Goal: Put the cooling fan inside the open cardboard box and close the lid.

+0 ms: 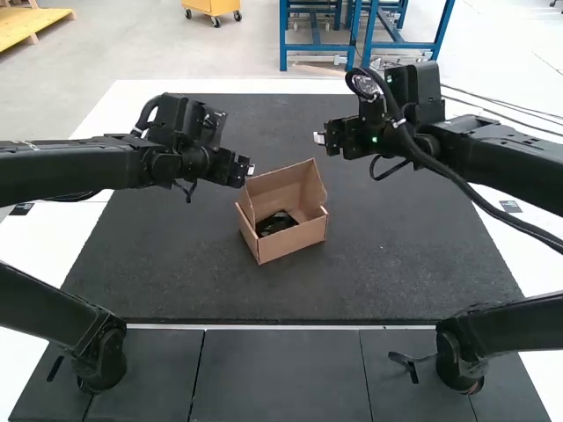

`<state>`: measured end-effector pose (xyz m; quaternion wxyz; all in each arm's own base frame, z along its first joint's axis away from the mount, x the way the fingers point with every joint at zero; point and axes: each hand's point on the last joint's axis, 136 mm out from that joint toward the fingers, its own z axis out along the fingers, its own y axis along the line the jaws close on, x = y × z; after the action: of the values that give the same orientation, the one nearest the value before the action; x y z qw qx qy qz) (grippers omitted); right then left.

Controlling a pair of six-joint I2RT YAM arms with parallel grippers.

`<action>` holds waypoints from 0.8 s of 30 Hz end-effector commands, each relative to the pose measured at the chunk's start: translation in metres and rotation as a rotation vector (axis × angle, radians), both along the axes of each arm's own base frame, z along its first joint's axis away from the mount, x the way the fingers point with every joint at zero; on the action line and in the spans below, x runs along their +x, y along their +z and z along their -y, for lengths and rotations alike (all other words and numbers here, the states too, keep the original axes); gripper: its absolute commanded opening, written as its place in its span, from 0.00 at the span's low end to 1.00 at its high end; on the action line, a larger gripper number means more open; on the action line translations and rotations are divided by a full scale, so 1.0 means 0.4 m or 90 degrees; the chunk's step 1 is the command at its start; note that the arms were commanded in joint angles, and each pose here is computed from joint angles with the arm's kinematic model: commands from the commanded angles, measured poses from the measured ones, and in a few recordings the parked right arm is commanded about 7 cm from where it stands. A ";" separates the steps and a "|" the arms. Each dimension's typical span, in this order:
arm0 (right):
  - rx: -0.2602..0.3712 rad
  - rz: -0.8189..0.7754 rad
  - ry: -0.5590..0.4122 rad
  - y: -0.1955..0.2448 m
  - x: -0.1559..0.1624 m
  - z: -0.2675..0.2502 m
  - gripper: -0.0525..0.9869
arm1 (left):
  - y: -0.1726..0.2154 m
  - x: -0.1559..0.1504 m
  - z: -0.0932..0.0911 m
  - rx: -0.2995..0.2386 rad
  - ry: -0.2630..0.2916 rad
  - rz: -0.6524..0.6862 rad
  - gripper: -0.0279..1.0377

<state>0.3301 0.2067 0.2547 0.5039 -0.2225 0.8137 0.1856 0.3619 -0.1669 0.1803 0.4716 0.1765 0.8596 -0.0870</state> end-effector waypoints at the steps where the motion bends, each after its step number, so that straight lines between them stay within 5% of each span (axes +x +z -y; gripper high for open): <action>1: 0.028 0.039 0.007 0.091 0.005 -0.002 0.90 | 0.005 -0.005 0.006 0.005 -0.011 0.002 0.94; 24: 0.032 -0.016 0.008 0.048 0.006 0.005 0.90 | -0.094 -0.080 0.037 0.039 -0.085 -0.067 0.94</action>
<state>0.3315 0.2058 0.2700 0.4974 -0.2179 0.8152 0.2012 0.3349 -0.1778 0.1468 0.4154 0.2266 0.8756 -0.0969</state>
